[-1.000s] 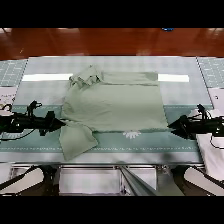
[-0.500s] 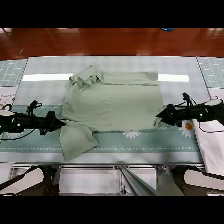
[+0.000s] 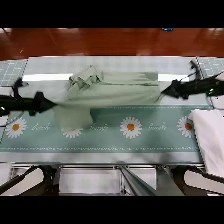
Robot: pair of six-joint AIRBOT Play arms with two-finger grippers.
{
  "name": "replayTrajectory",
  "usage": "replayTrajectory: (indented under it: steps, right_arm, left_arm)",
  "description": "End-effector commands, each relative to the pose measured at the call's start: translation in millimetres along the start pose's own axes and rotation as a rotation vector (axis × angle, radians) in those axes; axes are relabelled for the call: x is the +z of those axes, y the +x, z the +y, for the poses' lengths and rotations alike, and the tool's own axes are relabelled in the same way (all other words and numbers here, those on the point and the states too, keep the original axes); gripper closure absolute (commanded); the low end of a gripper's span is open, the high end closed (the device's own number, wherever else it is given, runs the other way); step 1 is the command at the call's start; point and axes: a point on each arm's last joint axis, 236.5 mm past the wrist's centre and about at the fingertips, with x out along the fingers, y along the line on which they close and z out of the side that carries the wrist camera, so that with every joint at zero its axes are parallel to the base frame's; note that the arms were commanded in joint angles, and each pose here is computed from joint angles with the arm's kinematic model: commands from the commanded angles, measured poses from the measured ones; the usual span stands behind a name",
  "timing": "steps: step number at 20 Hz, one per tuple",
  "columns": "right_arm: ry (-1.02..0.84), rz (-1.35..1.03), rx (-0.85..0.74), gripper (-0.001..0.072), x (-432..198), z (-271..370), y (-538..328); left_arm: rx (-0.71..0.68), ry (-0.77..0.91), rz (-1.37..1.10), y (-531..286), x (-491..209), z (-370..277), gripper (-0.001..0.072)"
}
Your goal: Fold the shirts.
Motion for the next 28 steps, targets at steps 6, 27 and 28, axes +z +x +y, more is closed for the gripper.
replayTrajectory:
  steps: [6, 27, 28]
  right_arm:
    - [-0.558, -0.697, -0.04, 0.0689, 80, 227, -269]
    - [-0.654, -0.885, -0.387, 0.0689, -117, 255, -383]
    - [-0.616, -0.854, -0.367, 0.0689, -111, 248, -372]
  left_arm:
    - [-0.135, 0.599, -0.574, -224, 83, -260, 0.0687]
    - [0.327, 0.818, -0.961, -404, -122, -255, 0.0687]
    - [0.356, 0.802, -0.895, -383, -108, -247, 0.0687]
